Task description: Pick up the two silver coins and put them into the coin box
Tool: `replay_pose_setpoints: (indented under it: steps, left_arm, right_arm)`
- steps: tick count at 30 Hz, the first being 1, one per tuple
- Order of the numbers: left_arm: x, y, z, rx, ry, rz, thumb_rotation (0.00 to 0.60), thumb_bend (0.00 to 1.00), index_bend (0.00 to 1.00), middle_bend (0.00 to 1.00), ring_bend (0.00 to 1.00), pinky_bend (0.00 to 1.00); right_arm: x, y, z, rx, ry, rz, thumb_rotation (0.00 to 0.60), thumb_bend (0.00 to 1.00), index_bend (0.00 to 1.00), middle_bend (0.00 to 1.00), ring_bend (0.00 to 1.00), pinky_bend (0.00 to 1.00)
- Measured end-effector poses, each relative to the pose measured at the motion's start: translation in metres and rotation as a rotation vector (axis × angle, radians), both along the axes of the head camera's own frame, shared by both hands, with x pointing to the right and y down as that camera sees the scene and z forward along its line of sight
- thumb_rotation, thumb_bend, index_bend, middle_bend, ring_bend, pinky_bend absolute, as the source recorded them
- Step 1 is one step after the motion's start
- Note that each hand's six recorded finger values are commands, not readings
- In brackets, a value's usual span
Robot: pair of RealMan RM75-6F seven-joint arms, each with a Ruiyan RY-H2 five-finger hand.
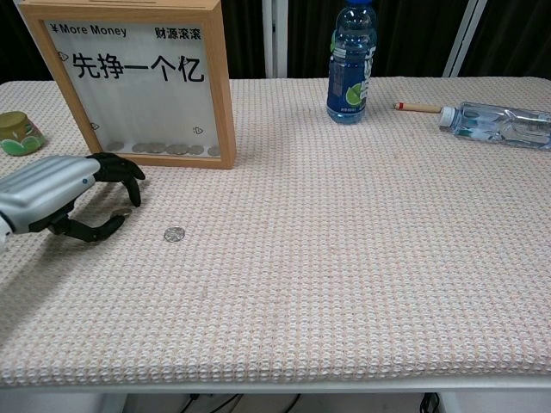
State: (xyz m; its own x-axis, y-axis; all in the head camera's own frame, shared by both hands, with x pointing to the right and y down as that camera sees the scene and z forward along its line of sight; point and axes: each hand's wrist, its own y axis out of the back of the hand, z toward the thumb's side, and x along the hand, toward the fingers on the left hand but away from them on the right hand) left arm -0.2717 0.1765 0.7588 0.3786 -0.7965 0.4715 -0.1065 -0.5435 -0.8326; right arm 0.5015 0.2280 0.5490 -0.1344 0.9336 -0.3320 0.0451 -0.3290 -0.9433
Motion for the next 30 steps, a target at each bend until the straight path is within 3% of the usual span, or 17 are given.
replay_pose_setpoints:
  steps: [12, 30]
  left_arm:
    - [0.0009, -0.0049, 0.0004, 0.052, -0.013, 0.002, 0.6, 0.29, 0.51, 0.21, 0.11, 0.23]
    - [-0.0013, -0.0099, -0.0002, 0.072, -0.018, -0.014, 0.6, 0.41, 0.55, 0.22, 0.1, 0.23]
  right_arm:
    - [0.0015, -0.0003, 0.0016, -0.008, 0.001, 0.005, 0.6, 0.3, 0.0, 0.0, 0.0, 0.0]
    - [0.0021, -0.0003, 0.0012, -0.01, 0.001, 0.008, 0.6, 0.3, 0.0, 0.0, 0.0, 0.0]
